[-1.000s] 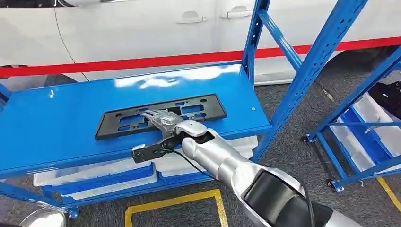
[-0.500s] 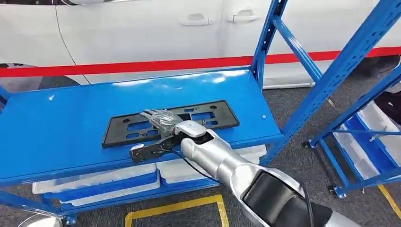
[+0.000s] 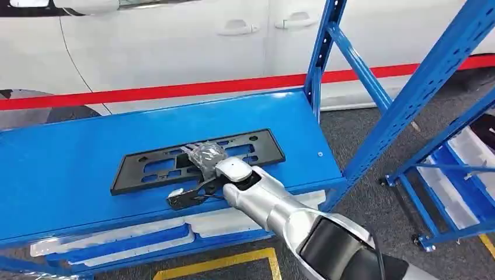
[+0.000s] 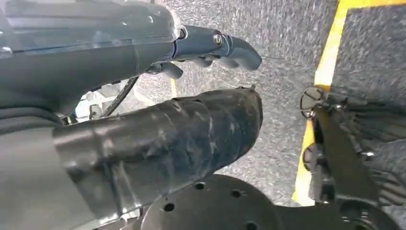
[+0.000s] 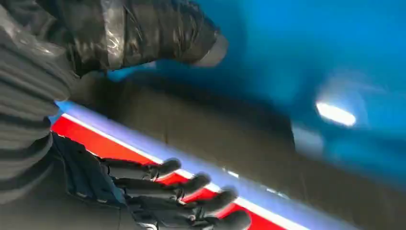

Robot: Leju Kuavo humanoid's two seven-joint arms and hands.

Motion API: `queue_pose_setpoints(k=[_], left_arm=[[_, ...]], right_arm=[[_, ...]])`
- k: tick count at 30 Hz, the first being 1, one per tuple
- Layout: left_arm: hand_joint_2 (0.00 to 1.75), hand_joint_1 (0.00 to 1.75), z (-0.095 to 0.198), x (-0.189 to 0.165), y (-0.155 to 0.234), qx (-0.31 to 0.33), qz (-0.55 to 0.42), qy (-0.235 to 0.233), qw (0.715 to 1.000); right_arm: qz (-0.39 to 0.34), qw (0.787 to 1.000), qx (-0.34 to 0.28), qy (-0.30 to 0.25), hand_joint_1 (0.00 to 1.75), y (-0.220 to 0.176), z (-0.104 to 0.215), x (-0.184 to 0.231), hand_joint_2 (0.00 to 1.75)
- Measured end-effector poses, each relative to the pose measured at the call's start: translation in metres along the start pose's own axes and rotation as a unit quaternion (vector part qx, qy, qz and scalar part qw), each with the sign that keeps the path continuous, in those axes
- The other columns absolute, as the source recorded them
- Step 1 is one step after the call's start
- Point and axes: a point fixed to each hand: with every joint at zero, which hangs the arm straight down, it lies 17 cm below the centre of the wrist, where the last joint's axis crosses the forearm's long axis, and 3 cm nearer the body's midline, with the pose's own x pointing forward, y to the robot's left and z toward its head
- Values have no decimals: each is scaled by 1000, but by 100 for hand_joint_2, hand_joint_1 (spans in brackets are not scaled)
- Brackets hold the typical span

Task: Take the parts from the cabinet and place them on the table.

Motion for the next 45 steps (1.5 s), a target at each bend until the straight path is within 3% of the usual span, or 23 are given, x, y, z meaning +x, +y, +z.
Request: queue_pose_setpoints(k=[7,14,15,27,34,40,45], left_arm=[[0,0,0,1,1,1,6,-1,1000],[0,0,0,5,2,1,26,-7,1000],[175,0,0,6,2,0,28,-10,1000],[175,0,1,10,2,-2,37,-19,999],[175,0,0,10,11,18,41,-22,999],[175,0,-1,11,21,40,35,-31,998],[175,0,-1,5,28,58,26,-19,998]], right_arm=[[7,1000,22,-6,175,21,5,5,175],[14,1000,20,-10,175,16,3,6,175],[14,1000,19,-10,175,16,3,5,175],[14,1000,15,-13,175,14,3,6,175],[8,998,-29,-47,175,-7,1,16,175],[-37,981,-139,-131,175,-75,5,46,175],[-34,952,-243,-184,175,-148,26,82,175]])
